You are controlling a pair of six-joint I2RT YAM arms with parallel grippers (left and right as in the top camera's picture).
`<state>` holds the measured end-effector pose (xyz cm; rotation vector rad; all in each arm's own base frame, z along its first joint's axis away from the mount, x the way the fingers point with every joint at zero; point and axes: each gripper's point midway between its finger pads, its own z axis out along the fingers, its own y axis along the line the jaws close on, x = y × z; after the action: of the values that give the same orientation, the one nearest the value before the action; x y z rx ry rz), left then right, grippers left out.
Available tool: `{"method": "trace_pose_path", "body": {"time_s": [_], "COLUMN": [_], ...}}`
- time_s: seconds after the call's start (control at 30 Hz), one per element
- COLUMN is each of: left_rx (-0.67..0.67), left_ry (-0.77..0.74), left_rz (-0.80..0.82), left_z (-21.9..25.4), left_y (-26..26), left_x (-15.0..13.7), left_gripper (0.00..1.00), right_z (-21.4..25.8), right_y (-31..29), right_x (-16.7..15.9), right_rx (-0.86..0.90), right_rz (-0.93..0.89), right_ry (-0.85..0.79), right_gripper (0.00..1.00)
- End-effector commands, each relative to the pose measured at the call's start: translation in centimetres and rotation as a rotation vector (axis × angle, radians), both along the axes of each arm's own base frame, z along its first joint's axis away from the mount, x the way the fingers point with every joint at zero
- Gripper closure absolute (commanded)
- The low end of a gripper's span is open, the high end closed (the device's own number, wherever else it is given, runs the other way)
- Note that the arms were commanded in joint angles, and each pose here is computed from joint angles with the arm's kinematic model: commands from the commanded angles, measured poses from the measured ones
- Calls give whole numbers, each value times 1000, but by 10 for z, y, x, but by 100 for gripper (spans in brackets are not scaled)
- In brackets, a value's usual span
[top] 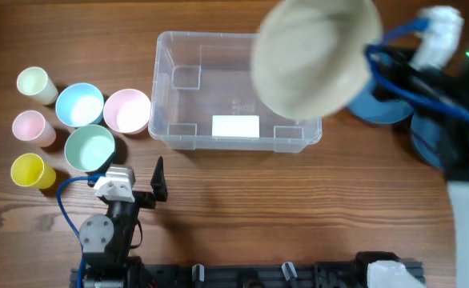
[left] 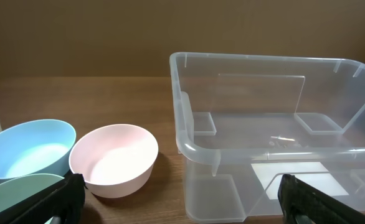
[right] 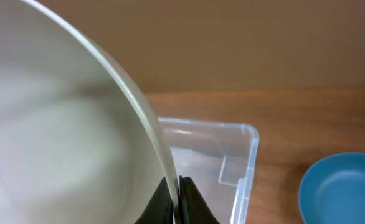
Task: Pack container
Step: 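Lift the cream plate and carry it over the clear bin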
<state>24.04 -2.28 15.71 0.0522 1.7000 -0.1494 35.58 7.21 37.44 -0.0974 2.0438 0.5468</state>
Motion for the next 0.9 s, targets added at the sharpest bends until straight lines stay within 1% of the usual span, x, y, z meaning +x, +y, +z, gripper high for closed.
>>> {"method": "trace_pose_path", "body": {"time_s": [0.0,0.1,0.2,0.27,0.5,0.63,0.8,0.87], "left_rx": [15,15,15,15,15,15,15,15], "left_ry": [-4,-4,-4,-4,-4,-4,-4,-4], "left_rz": [-10,-10,-10,-10,-10,-10,-10,-10], "left_z": [-2,-2,-2,-2,-2,-2,-2,-2], "left_y": [-2,-2,-2,-2,-2,-2,-2,-2], "left_x": [0,0,0,0,0,0,0,0], "left_gripper": [0,0,0,0,0,0,0,0], "right_z": [-33,-73,-111,-143,-218,-242,-263,-267], "right_y": [12,38,51,59,73,78,65,65], "right_x": [45,67,80,86,96,97,98,98], "right_rx": [-214,-314,-340,-373,-454,-489,-568,-571], "right_rz": [-142,-148,-142,-120,-67,-48,-94,-93], "right_ry": [68,139,220,289,432,472,510,517], "right_gripper": [96,96,96,96,96,96,96,96]}}
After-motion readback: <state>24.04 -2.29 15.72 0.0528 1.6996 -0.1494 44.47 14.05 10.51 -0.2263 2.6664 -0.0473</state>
